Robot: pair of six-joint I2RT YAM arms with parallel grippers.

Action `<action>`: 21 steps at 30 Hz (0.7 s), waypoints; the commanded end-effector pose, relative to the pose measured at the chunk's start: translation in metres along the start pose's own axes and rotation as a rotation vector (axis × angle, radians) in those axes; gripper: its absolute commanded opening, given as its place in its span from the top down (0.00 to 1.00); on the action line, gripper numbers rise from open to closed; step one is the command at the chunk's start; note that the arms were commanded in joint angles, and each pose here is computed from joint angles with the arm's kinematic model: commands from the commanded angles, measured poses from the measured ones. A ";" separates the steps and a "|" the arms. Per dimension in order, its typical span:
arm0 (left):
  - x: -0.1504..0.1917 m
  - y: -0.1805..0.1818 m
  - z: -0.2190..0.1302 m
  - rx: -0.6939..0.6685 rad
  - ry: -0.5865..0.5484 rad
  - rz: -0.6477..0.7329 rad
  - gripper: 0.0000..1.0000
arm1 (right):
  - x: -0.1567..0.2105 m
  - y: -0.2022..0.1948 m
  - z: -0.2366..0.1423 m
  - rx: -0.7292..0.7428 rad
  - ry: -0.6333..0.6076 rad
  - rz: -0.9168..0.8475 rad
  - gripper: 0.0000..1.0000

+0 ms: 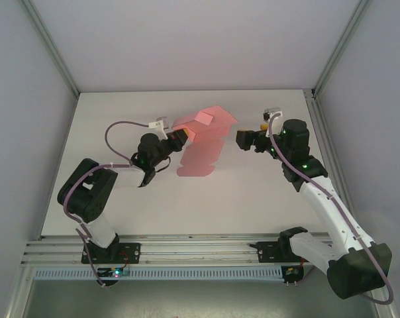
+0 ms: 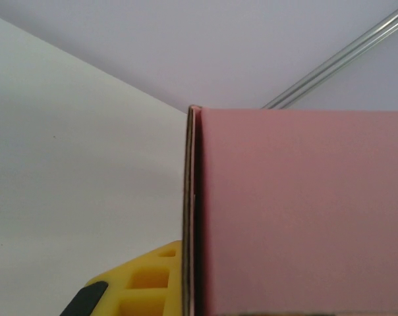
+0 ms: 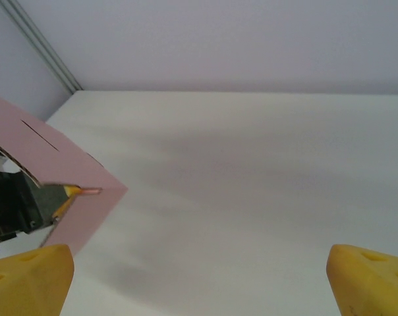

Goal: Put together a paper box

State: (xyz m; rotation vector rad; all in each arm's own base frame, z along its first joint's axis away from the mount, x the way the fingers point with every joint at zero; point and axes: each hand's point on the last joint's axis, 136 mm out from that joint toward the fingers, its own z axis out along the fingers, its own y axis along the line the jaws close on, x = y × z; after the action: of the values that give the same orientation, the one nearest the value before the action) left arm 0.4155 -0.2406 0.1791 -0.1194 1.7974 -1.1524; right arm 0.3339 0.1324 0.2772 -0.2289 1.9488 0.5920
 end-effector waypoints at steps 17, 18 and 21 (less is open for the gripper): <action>-0.007 -0.028 0.011 0.079 0.022 0.099 1.00 | 0.001 0.028 0.021 -0.031 0.058 -0.202 0.02; -0.004 -0.030 0.010 0.093 0.033 0.115 1.00 | 0.001 0.026 0.023 -0.009 0.069 -0.221 0.02; 0.002 -0.036 0.008 0.135 0.052 0.159 1.00 | 0.004 0.015 0.024 0.078 0.106 -0.272 0.02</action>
State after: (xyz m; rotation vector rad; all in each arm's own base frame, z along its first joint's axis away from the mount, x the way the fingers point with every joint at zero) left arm 0.4193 -0.2482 0.1930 -0.0369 1.7731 -1.1409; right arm 0.3363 0.1705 0.2660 -0.4669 1.9874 0.4930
